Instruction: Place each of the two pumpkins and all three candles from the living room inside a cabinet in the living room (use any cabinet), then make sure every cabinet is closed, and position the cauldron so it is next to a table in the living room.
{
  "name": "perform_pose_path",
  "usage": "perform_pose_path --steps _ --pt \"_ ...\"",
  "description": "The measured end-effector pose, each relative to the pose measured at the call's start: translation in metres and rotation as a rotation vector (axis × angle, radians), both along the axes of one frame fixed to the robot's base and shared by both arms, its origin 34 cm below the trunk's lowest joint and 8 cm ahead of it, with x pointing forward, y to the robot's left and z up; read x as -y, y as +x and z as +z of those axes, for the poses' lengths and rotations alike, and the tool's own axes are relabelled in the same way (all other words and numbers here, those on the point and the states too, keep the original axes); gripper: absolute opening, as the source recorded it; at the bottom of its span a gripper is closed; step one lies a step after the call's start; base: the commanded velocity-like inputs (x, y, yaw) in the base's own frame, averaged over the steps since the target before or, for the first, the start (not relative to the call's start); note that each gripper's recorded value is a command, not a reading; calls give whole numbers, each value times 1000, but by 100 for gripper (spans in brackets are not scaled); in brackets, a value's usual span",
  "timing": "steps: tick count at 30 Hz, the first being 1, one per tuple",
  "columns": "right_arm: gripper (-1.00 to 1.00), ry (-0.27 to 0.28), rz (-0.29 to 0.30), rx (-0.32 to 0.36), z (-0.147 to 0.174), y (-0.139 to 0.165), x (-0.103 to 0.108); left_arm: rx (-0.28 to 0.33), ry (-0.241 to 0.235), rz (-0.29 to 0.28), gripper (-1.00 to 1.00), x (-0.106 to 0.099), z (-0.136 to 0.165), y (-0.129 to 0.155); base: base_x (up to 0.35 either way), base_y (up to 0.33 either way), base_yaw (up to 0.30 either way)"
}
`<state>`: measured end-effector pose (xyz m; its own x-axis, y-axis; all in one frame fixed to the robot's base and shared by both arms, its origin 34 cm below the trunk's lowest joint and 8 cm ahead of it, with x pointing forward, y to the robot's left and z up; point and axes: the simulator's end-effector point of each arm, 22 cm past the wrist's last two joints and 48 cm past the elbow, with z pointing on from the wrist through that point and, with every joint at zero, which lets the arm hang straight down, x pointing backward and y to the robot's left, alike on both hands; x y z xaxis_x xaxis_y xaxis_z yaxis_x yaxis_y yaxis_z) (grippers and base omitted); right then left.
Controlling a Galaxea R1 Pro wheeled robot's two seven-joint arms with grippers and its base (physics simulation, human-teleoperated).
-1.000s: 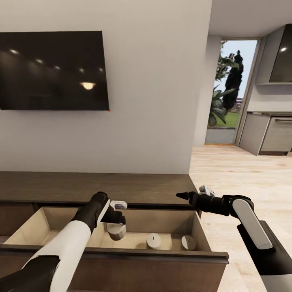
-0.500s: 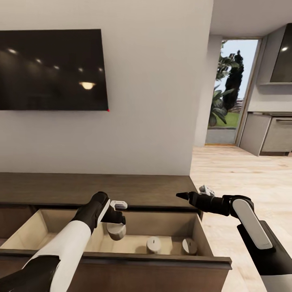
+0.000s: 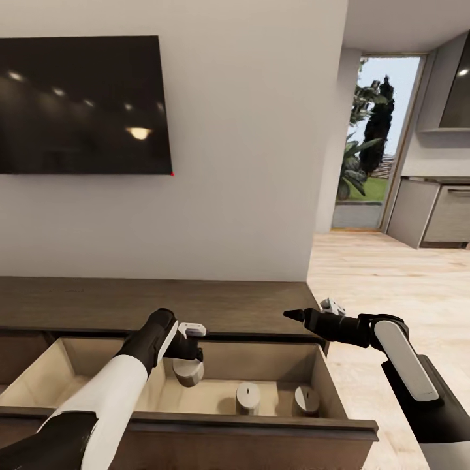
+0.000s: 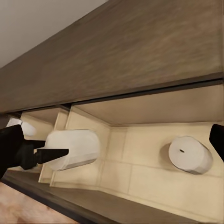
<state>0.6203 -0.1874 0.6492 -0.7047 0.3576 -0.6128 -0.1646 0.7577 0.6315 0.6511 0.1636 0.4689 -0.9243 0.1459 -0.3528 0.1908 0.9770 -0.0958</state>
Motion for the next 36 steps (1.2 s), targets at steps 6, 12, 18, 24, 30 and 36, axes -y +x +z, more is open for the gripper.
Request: perform_pose_path --steps 6,12,18,24,30,36 --pt "100 -1 -2 -24 -14 4 2 -24 0 0 -100 0 -15 -1 0 0 0" --pt "100 18 -4 -34 -22 8 10 -49 1 1 -100 0 -29 -2 0 0 0" --pt "100 149 -32 -12 -24 2 46 -73 3 2 -100 -1 -44 -4 0 0 0" --pt "100 251 -53 12 -21 -2 69 -92 4 2 -100 -2 -55 -5 0 0 0" --pt "100 330 -66 52 -9 -8 84 -91 4 2 -100 -2 -55 -5 1 0 0" --pt "100 356 -73 72 -4 -10 91 -92 4 2 -100 -2 -55 -5 127 0 0"
